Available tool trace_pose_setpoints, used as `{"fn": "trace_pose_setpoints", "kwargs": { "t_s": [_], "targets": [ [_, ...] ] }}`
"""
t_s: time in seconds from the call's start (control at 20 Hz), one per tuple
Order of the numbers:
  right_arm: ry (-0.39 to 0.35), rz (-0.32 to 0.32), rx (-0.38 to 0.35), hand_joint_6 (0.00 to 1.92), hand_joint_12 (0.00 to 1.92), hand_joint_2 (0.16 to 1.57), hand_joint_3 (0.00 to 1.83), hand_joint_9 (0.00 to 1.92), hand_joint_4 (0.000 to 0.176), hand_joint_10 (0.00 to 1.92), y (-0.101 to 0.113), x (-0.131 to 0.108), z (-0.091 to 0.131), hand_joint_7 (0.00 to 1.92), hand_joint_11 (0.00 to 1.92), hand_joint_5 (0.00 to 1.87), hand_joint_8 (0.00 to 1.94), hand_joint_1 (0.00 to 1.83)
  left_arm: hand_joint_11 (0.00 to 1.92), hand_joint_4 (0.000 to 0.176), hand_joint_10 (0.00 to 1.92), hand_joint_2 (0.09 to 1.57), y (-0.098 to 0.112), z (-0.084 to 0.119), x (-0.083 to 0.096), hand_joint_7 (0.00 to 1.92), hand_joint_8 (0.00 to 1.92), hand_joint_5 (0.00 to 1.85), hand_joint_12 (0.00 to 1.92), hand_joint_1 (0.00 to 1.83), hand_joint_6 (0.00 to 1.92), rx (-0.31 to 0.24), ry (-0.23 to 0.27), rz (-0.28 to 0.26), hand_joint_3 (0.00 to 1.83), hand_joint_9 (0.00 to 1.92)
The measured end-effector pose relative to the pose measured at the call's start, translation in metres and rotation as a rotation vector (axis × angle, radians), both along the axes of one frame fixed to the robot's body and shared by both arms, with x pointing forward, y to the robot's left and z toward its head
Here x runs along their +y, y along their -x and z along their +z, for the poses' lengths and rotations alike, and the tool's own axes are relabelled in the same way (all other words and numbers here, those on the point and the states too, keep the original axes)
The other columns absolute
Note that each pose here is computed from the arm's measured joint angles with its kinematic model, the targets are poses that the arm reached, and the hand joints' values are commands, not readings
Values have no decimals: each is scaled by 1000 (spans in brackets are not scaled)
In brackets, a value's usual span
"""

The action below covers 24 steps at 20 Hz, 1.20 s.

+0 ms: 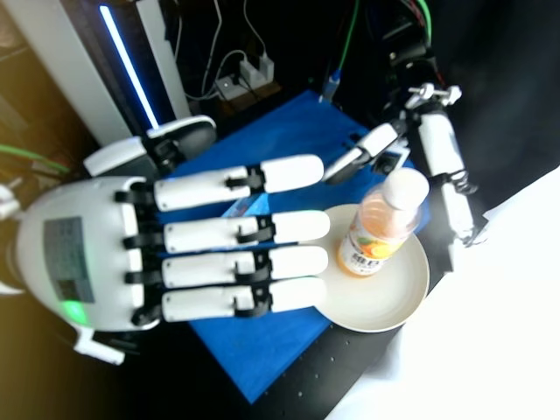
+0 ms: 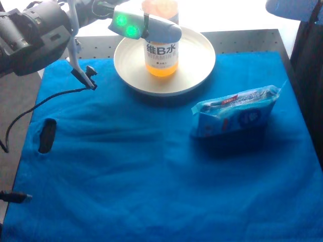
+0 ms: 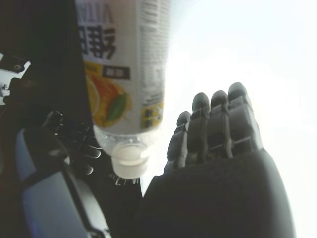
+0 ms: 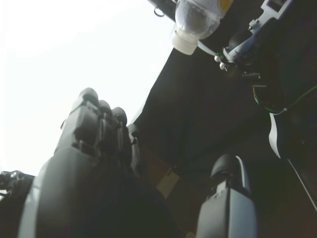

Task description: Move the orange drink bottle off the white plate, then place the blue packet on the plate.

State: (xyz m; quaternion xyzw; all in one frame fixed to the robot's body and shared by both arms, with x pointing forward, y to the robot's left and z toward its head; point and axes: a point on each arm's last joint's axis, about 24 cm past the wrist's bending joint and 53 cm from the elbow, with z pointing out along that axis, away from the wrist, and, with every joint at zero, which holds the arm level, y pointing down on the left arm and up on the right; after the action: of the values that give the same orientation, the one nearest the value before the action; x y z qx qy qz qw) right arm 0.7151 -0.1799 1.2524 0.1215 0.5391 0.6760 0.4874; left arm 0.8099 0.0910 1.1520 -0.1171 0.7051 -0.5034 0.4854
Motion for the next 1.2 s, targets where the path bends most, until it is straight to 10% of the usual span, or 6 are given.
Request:
{"fn": "trace_pose_setpoints", "kwargs": {
  "t_s": [0.4,0.5,0.55,0.6,0.75,1.2],
  "targets": [
    [-6,8,-5,0,465,883,0,152,76,2,1,3,1,222,0,159,3,546,342,0,19,956,2,-8,-6,542,13,512,162,924,17,15,-2,-13,7,472],
    [-8,9,-3,1,488,865,0,166,83,5,1,4,1,225,0,160,2,547,616,0,18,1020,0,-11,-9,822,14,797,755,973,13,29,11,-15,0,826],
    [-10,12,-3,1,438,880,1,139,87,4,2,5,1,215,0,153,2,543,687,36,26,1083,-1,-13,-10,975,12,961,884,1044,748,39,31,-17,4,970],
    [-11,14,-2,0,423,885,1,125,89,3,2,6,0,203,0,144,1,533,758,0,78,1134,-1,-17,-11,980,1065,904,1226,1205,975,56,62,-19,3,1154],
    [-15,20,3,1,489,876,0,157,82,8,2,7,0,222,0,150,4,543,945,0,841,1105,-1,-17,-16,1022,1127,1013,1496,1255,716,50,63,-31,0,1111],
    [-19,24,-1,3,242,877,0,73,101,4,3,8,1,181,0,150,2,505,307,0,284,1154,4,5,7,819,1095,998,1321,1178,954,30,108,-36,0,786]
  ]
}}
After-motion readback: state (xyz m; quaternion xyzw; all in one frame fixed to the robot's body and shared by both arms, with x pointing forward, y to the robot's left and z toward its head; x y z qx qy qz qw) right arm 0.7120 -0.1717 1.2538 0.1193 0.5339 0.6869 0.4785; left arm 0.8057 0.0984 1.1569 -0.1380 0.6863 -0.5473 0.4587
